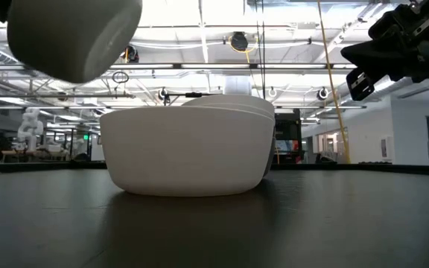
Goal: Nest bowls inside each other
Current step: Stack the gray bowl on the white bowl
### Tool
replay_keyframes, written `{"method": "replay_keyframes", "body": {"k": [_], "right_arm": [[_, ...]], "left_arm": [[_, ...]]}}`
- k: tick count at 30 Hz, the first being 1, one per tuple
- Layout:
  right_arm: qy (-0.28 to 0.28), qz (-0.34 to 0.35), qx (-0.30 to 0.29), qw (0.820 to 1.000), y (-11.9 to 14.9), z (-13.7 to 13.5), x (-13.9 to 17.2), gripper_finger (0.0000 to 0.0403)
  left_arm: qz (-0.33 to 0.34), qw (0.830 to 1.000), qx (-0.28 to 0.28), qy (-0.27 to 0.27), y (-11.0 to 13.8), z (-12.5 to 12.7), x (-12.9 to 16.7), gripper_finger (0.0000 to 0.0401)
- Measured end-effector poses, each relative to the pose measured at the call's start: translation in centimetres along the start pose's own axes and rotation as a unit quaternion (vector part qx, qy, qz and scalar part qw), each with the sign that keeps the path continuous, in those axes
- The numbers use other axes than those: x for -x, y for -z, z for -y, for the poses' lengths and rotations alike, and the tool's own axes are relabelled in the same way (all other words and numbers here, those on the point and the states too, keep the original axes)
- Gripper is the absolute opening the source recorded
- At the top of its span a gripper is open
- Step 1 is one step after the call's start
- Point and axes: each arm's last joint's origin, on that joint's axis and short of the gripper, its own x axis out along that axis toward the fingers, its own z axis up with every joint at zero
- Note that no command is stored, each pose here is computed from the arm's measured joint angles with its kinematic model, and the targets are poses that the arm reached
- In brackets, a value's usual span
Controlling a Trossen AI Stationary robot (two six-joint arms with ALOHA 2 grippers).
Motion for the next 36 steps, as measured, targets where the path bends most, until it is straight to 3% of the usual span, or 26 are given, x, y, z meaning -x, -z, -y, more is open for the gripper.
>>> {"method": "replay_keyframes", "body": {"k": [11, 17, 36], "right_arm": [[-0.010, -0.004, -0.005, 1.000, 0.0, -0.1, 0.0, 0.0000], [-0.010, -0.004, -0.008, 1.000, 0.0, -0.1, 0.0, 0.0000], [-0.010, -0.004, -0.010, 1.000, 0.0, -0.1, 0.0, 0.0000]], "left_arm": [[0.068, 0.997, 0.020, 0.015, 1.8, -1.4, 0.9, 0.0003], [0.094, 0.995, -0.005, 0.030, 1.9, -1.9, 2.1, 0.0003], [0.137, 0.990, -0.031, -0.023, 2.1, -3.7, 4.4, 0.0003]]}}
